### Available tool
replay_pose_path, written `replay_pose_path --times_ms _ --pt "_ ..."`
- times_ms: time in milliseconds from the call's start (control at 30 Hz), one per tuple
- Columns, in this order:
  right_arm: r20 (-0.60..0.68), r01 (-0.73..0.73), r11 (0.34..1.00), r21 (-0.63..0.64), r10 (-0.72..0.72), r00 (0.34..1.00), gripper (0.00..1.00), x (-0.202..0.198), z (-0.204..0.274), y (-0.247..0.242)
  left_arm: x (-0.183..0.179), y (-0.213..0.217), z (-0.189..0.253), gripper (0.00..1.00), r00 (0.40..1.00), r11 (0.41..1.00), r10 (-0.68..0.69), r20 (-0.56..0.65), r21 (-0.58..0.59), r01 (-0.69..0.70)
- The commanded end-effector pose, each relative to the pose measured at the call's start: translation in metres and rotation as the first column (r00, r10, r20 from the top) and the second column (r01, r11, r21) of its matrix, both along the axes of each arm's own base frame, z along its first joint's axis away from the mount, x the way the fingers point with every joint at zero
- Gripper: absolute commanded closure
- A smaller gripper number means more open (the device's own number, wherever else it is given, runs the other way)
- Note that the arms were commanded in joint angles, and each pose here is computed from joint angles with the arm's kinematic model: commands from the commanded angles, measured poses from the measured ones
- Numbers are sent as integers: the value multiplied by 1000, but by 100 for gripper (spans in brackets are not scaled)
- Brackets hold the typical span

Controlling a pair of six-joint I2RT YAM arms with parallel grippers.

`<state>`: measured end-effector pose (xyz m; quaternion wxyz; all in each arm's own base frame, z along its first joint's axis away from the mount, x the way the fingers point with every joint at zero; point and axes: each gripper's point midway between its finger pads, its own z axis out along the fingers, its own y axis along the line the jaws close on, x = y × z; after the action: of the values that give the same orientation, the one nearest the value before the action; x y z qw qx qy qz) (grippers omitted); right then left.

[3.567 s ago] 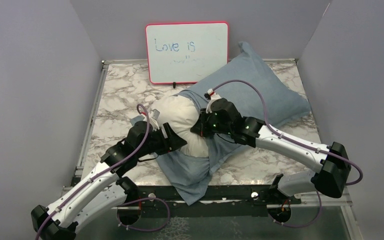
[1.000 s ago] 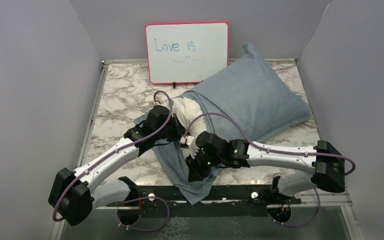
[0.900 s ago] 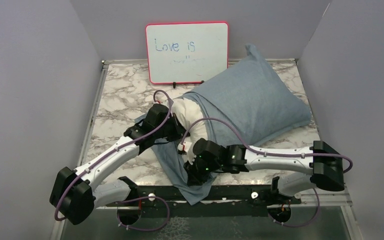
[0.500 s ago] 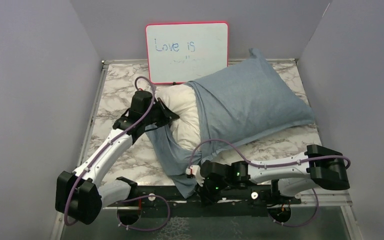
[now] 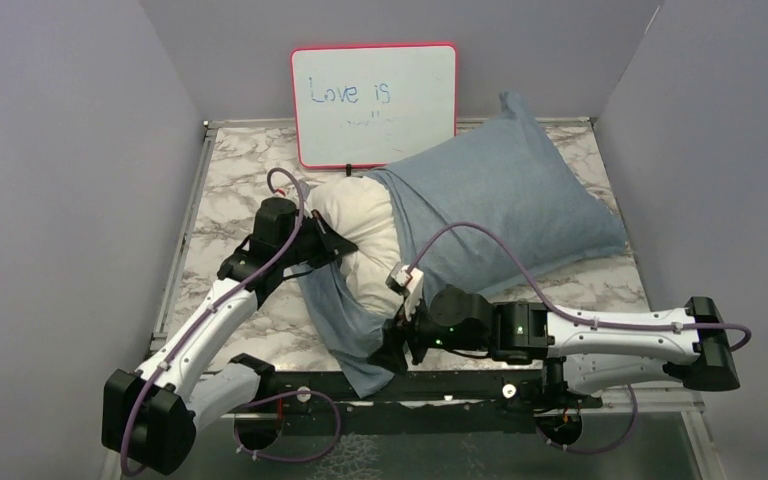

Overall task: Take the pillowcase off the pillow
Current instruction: Remove the pillow from the pillowcase.

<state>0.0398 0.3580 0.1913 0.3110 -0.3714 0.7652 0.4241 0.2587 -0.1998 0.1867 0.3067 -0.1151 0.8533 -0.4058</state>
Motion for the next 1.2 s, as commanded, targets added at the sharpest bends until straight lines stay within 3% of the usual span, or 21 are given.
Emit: replay_pose_path --times_ms 0,200,333,400,500,600,700,800,900,933,1067,1167 --pt "60 266 963 -32 -264 963 32 50 14 2 -14 -7 17 100 998 996 -55 39 -67 57" --pt "38 278 953 -121 -275 961 26 64 -13 19 -20 -5 17 100 998 996 -62 33 -66 64" --pt "52 326 929 -178 -322 945 27 83 -29 19 -25 -3 14 100 998 996 -62 30 -60 64" --pt "40 267 941 -207 -265 964 35 75 -38 21 -26 -1 12 100 998 997 -54 25 -48 55" --pt "-59 6 987 -159 -16 998 42 34 -44 37 -22 0 12 100 999 998 -48 26 -32 48" --pt "-184 -270 956 -116 247 951 52 -14 -55 40 -14 5 14 100 999 1000 -16 38 -5 16" --pt "-246 -392 913 -115 356 902 57 -42 -71 37 -8 3 18 100 999 1000 -6 46 -10 7" --pt "-249 -385 909 -159 340 907 60 -45 -91 33 -5 0 19 100 999 1000 -9 45 -24 10" --pt "-191 -253 941 -227 212 959 71 -23 -108 29 -6 -1 15 100 999 999 -24 40 -21 25" --pt "-166 -195 951 -241 157 973 72 -14 -110 28 -9 -1 11 96 999 999 -31 36 -18 31" --pt "-109 -61 976 -207 39 993 73 7 -100 31 -29 8 -11 42 999 999 -40 -8 21 41" --pt "-113 4 989 -151 -22 993 73 13 -92 37 -46 21 -29 27 999 998 -15 -41 62 17"
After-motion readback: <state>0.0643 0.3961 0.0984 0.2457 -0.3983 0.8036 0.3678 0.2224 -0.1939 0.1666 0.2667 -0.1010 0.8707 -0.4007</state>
